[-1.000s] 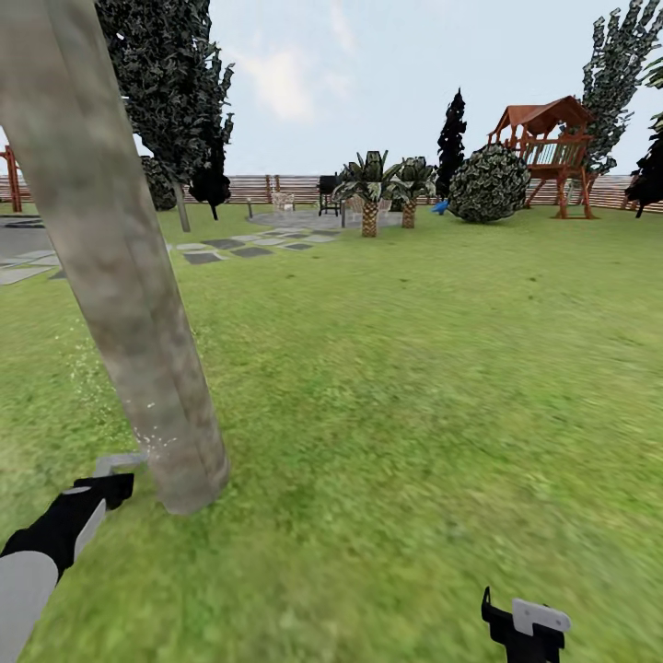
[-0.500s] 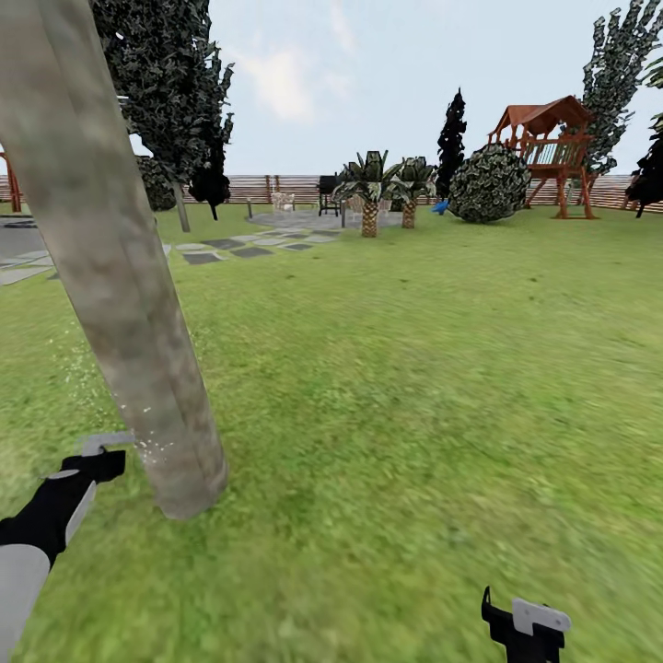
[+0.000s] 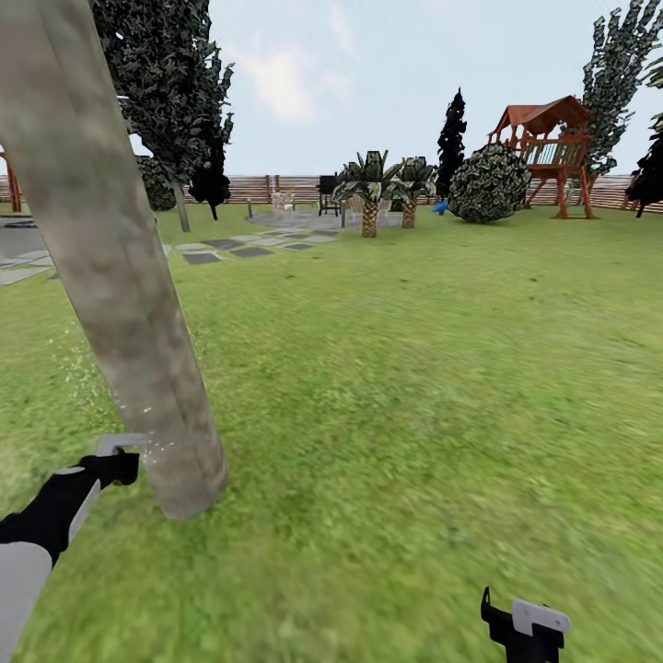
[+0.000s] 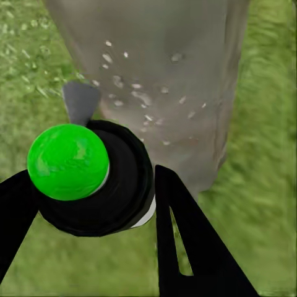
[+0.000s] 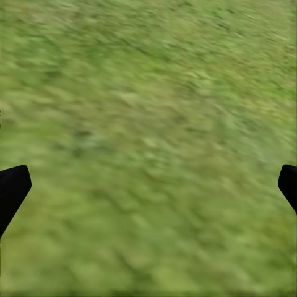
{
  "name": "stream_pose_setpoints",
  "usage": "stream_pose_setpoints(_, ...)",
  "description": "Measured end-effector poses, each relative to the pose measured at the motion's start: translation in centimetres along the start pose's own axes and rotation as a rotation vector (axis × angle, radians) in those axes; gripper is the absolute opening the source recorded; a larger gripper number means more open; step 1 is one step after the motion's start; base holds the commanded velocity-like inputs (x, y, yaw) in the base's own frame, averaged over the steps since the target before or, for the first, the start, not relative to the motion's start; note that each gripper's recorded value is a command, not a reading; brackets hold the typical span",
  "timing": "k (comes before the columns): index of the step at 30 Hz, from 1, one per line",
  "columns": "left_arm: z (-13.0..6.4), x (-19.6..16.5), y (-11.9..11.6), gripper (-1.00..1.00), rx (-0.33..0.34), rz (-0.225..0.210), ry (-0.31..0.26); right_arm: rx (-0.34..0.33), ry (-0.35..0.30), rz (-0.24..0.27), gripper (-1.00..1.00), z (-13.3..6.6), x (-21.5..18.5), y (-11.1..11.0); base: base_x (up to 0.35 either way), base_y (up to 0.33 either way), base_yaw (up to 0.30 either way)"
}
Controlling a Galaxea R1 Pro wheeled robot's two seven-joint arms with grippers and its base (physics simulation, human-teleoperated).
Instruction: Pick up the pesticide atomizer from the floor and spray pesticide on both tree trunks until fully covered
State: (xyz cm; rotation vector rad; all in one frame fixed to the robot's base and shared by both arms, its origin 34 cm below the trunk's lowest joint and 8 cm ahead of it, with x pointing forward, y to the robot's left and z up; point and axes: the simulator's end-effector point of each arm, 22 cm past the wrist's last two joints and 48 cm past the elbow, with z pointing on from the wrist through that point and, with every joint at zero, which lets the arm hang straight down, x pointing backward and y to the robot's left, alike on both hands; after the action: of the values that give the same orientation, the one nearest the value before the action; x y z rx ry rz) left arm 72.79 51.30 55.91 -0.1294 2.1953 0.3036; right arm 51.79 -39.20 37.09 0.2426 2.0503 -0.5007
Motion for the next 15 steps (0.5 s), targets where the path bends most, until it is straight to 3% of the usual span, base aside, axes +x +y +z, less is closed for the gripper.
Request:
stream_pose_setpoints(4,-0.4,-2.2,-0.5,-1.0,0.008,0.014,-0.045,-0.001,0.0,-0.001,1.0,0.0,0.0,0.0,0.159,0.0,0.048)
stream_pose_setpoints(7,-1.0,-3.4,-0.1,-1.0,0.003,0.013,-0.032,-0.002,-0.001,0.0,1.0,0.0,0.0,0.1,0.195,0.0,0.228)
stream_pose_setpoints(15,-1.7,-5.1,0.3,-1.0,-0.002,0.014,-0.053,-0.001,-0.001,-0.001,1.0,0.0,0.0,0.0,0.019,0.0,0.033)
